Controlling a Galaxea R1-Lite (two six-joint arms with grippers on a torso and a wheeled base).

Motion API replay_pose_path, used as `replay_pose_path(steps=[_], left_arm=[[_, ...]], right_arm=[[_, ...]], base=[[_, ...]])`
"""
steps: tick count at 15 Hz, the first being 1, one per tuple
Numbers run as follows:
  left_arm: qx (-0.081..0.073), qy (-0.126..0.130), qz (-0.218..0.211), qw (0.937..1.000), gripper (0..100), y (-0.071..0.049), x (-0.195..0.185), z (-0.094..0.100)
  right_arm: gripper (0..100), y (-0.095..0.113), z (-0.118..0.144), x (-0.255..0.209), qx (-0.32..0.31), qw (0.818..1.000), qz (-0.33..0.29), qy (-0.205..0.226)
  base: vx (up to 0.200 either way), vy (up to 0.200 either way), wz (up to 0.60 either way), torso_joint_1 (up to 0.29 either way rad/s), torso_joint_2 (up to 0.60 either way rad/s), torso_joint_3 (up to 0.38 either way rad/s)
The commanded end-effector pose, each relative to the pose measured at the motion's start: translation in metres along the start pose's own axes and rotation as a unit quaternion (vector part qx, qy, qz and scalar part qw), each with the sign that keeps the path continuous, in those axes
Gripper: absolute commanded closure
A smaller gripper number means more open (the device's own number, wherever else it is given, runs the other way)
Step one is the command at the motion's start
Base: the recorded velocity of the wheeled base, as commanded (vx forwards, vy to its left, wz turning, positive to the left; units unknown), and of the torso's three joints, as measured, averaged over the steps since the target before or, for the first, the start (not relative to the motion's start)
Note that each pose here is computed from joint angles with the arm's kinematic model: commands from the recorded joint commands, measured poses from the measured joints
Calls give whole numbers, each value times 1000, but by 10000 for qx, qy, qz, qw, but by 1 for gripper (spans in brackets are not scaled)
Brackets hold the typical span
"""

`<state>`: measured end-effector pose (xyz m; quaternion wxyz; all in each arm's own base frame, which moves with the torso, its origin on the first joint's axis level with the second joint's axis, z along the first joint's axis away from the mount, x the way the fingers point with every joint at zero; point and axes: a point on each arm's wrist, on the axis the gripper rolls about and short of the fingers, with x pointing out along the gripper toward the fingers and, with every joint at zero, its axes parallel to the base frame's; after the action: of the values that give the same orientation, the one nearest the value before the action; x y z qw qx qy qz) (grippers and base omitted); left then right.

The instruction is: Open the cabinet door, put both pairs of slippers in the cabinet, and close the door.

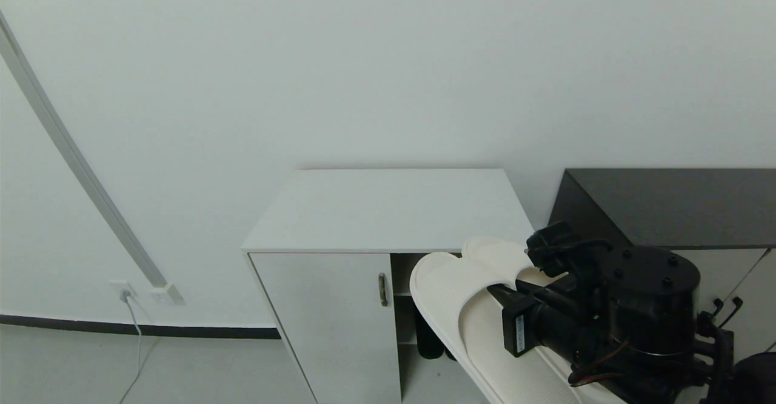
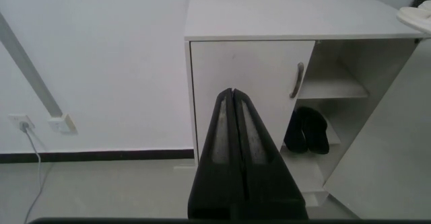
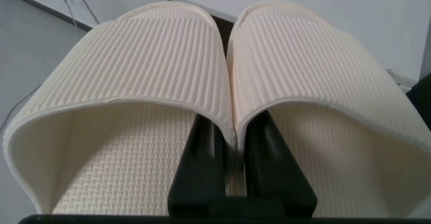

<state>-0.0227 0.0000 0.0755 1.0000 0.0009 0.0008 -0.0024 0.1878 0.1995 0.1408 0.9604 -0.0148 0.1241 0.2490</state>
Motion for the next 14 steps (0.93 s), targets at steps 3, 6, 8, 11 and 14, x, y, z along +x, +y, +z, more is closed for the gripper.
replay_pose_path(steps=[3, 6, 8, 11, 14], left_arm=[[-1, -1, 1, 10000, 100, 0, 0, 0], [-1, -9, 1, 10000, 100, 0, 0, 0], [-1, -1, 1, 10000, 100, 0, 0, 0], [-1, -9, 1, 10000, 100, 0, 0, 0], [-1, -1, 1, 10000, 100, 0, 0, 0]], right_arm=[[100, 1, -1, 0, -14, 10000, 17, 24], [100, 1, -3, 0, -25, 10000, 21, 53], [100, 1, -3, -1, -27, 10000, 28, 54], [100, 3, -5, 1, -43, 9999, 31, 89], [100, 4, -5, 1, -37, 10000, 50, 53]], base=[[0, 0, 0, -157, 346, 188], [0, 0, 0, -163, 373, 211], [0, 0, 0, -166, 395, 215], [0, 0, 0, -211, 496, 279], [0, 0, 0, -232, 553, 312]])
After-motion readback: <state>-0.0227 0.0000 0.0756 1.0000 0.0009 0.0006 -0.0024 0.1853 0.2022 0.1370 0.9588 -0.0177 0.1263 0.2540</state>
